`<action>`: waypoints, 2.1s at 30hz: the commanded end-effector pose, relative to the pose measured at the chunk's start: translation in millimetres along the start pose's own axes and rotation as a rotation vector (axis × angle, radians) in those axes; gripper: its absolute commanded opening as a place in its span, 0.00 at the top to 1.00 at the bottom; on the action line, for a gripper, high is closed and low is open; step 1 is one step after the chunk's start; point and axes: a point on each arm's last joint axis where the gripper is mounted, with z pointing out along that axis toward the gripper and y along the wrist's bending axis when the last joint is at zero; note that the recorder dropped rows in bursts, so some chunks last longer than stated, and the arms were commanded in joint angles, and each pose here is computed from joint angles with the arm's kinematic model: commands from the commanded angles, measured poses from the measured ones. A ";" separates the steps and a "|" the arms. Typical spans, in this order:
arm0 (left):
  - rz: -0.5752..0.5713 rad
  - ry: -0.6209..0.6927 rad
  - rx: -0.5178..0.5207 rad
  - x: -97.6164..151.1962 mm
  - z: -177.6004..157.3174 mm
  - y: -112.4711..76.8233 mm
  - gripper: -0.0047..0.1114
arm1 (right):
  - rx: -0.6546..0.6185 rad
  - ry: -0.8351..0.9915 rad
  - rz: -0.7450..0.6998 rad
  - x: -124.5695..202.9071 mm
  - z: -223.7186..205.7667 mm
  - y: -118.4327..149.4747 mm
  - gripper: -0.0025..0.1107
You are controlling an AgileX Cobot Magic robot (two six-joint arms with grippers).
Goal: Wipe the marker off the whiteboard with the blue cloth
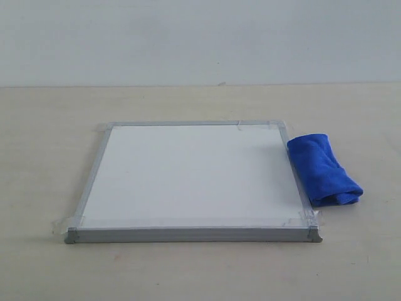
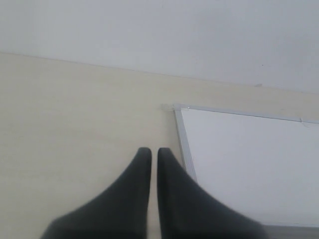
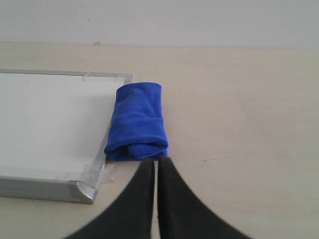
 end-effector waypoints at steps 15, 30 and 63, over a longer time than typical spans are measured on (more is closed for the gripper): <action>0.008 0.002 -0.004 1.2 0.2 0.4 0.92 | 0.020 -0.013 0.020 0.2 0.1 -1.8 0.98; 0.008 0.002 -0.004 1.2 0.2 0.4 0.92 | 0.020 -0.016 0.026 -0.1 0.1 -1.8 0.98; 0.008 0.002 -0.004 1.2 0.2 0.4 0.92 | 0.020 -0.016 0.026 -0.1 0.1 -1.8 0.98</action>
